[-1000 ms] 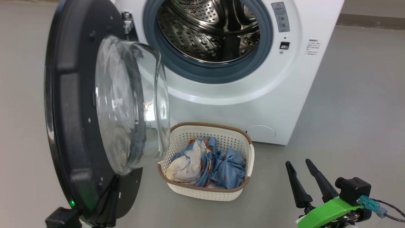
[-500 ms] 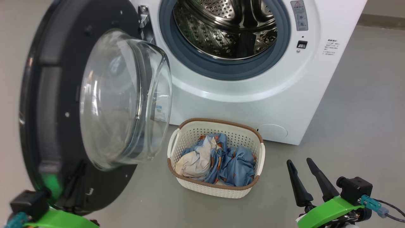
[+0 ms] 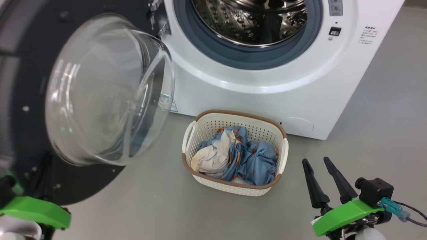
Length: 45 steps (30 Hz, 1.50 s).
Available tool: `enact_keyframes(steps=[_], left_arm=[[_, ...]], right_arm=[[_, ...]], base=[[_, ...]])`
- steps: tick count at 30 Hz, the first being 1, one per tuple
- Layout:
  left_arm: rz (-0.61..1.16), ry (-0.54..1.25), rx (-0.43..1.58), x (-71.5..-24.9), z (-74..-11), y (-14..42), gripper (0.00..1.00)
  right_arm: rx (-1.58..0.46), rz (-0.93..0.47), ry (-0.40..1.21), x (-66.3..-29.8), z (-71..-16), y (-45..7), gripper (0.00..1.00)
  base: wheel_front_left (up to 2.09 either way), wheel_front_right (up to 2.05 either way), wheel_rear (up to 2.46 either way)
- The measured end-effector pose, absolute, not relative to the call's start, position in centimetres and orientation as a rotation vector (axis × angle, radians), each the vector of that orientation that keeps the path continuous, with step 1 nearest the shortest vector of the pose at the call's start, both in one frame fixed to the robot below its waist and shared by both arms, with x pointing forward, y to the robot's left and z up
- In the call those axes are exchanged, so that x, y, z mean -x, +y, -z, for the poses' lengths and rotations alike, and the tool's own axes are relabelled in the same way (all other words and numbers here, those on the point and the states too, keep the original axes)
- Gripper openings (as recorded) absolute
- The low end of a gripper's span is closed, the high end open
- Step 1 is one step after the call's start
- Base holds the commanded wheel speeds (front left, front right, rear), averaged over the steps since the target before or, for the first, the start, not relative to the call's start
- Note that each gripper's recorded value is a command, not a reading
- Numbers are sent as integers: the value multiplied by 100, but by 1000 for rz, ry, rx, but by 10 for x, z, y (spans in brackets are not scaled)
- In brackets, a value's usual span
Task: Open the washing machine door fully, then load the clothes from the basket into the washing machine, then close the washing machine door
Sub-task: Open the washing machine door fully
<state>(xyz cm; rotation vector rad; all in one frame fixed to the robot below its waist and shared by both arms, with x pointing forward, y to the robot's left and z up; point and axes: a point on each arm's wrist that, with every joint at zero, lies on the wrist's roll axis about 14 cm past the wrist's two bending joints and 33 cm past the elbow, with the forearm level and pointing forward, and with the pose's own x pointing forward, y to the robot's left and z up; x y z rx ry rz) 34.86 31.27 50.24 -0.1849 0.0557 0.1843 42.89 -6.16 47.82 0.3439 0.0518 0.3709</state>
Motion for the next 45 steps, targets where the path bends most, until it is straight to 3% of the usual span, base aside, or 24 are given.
enact_keyframes(steps=[30,45], left_arm=[[-380,248,-20,-367,-488,429,0],[-375,258,-22,-369,-486,432,0]], right_arm=[[-381,-427,96,-458,-458,-25,100],[-375,-422,79,-457,-465,-29,100]], base=[[0,0,0],[0,0,0]])
